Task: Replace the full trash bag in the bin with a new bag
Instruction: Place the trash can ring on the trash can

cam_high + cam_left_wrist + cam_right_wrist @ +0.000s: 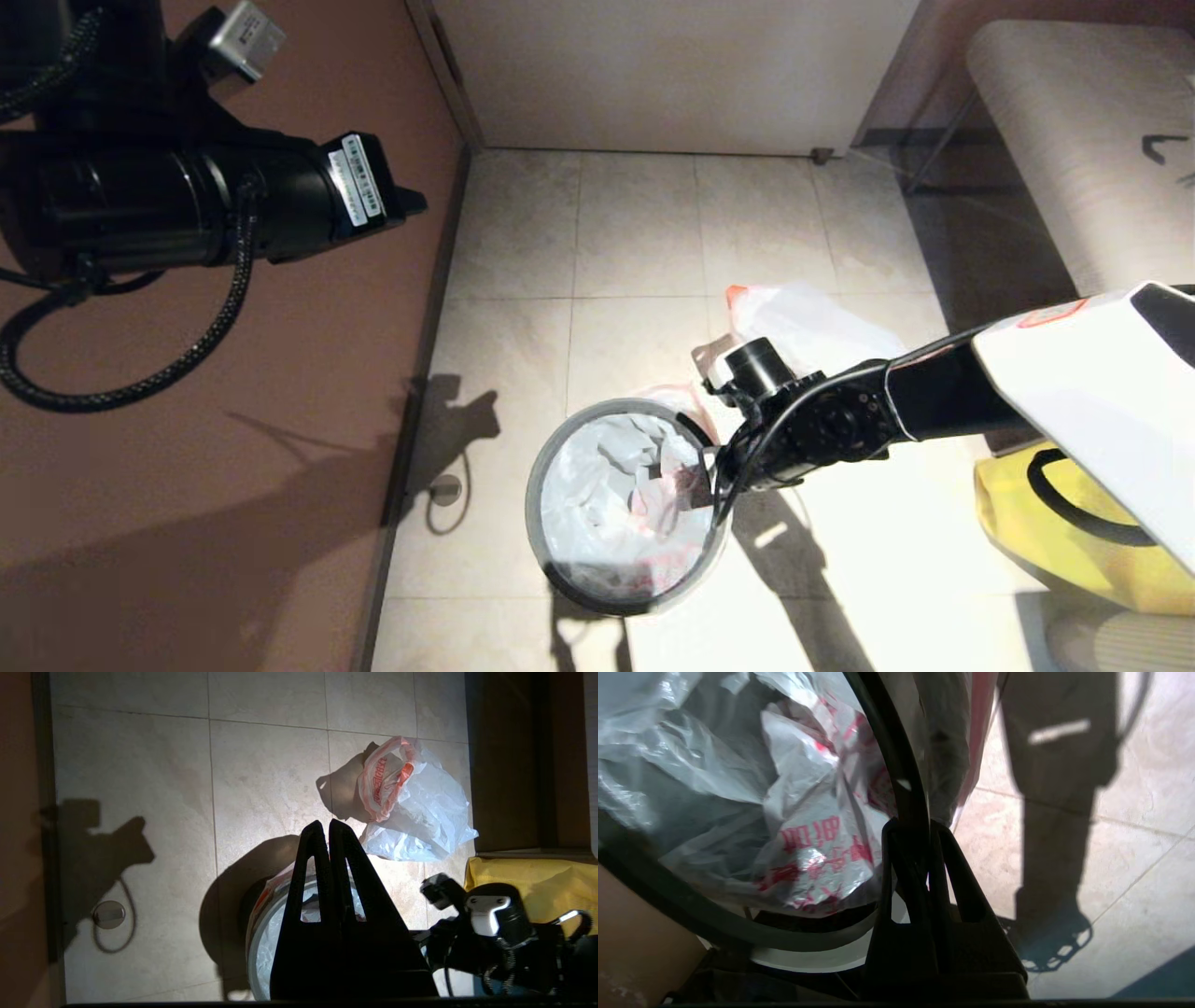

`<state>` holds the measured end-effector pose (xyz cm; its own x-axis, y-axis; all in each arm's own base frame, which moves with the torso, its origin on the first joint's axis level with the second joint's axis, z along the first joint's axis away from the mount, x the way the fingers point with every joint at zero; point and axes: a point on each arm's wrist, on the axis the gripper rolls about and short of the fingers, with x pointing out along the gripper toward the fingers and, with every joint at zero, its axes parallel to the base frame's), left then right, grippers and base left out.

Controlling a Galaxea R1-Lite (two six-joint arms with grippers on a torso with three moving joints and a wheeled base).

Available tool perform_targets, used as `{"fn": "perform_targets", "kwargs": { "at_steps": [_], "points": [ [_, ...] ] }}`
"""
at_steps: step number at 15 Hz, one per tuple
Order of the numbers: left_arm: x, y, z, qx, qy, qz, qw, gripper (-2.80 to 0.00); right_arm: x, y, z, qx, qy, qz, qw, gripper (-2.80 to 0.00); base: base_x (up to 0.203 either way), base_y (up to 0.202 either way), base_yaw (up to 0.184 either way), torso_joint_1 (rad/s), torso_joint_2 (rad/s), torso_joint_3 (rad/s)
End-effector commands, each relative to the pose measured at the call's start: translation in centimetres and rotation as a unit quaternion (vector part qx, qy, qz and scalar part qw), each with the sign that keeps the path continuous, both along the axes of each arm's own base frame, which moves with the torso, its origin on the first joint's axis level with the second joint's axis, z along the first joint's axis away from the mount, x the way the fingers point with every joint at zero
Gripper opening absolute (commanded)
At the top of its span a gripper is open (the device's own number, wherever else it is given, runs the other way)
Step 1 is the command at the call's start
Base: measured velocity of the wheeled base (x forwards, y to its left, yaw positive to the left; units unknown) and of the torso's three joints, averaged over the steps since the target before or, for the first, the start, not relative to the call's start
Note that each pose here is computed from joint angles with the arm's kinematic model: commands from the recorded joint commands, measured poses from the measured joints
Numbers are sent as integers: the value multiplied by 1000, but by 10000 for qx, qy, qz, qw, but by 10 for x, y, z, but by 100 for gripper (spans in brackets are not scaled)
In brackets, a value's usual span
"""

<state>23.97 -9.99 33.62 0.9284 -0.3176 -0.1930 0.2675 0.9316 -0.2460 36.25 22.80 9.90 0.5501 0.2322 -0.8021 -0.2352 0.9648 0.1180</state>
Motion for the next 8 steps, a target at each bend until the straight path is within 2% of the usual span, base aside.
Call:
{"fn": "perform_targets", "kwargs": {
  "at_steps": [1, 8],
  "points": [
    [0, 2, 1, -21, -16, 46, 10000, -280, 5, 5, -25, -106, 235, -34, 9997, -280, 0, 0, 0, 0, 0, 0],
    [0, 2, 1, -21, -17, 47, 10000, -280, 18, 4, -23, -47, 119, -138, 9998, -280, 0, 0, 0, 0, 0, 0]
  ]
}}
